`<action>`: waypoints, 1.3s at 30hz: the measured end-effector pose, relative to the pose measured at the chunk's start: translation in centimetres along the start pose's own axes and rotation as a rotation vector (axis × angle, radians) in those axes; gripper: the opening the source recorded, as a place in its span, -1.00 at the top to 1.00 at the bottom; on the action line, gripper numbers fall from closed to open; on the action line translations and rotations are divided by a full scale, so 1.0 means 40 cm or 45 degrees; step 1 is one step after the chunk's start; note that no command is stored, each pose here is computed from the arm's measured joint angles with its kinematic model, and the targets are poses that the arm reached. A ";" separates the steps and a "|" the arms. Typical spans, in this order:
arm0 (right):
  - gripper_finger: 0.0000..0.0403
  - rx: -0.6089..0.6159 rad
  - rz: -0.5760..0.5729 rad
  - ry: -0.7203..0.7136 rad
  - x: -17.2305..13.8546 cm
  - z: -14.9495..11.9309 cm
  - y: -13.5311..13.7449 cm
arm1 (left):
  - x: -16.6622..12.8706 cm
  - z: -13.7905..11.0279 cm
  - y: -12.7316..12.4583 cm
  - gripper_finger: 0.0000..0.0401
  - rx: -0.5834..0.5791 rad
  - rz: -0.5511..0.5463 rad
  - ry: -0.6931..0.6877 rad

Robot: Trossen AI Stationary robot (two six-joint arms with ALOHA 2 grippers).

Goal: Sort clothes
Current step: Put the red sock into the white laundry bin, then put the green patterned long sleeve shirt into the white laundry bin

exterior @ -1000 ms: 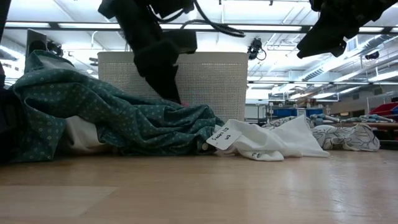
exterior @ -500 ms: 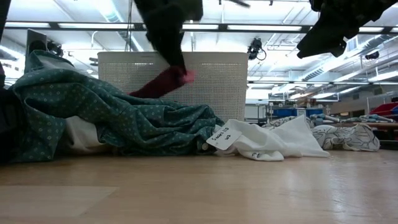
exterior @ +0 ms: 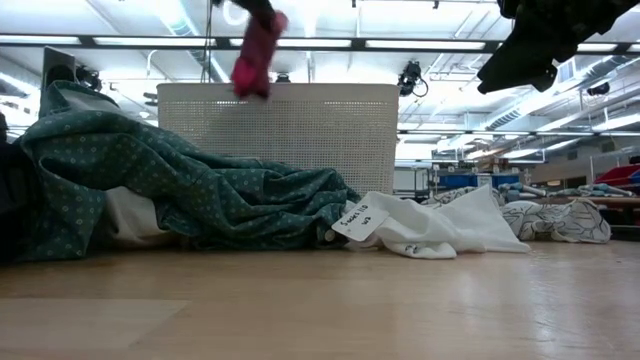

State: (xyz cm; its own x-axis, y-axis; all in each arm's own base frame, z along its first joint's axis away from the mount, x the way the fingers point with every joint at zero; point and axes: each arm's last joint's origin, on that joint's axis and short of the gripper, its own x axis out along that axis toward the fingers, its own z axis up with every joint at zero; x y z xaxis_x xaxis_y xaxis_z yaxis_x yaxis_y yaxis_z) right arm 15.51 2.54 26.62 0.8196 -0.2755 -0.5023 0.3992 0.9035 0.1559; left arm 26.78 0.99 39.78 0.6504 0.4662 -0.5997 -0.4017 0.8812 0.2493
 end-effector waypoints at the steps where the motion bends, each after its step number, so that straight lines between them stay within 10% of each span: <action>1: 0.23 0.000 0.000 0.000 0.000 0.000 0.000 | -0.023 0.002 0.023 1.00 -0.031 0.044 -0.044; 14: 0.23 0.009 0.000 -0.002 0.000 0.000 0.000 | -0.084 0.020 0.242 0.99 -0.241 0.393 -0.276; 29: 0.23 -0.009 -0.001 0.000 0.000 0.000 0.000 | -0.036 -0.016 0.266 0.40 -0.278 0.386 -0.049; 39: 0.23 -0.009 0.000 0.000 0.000 0.000 0.000 | -0.040 -0.042 0.230 0.35 -0.267 0.216 0.082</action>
State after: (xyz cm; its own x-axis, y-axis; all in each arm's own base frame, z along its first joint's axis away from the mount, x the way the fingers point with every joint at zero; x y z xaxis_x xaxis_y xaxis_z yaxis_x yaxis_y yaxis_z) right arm 15.51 2.54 26.62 0.8195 -0.2758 -0.5023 0.3967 0.9056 0.1498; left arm 20.97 8.21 41.76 0.5226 0.5940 -0.6116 -0.6308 0.7520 0.1914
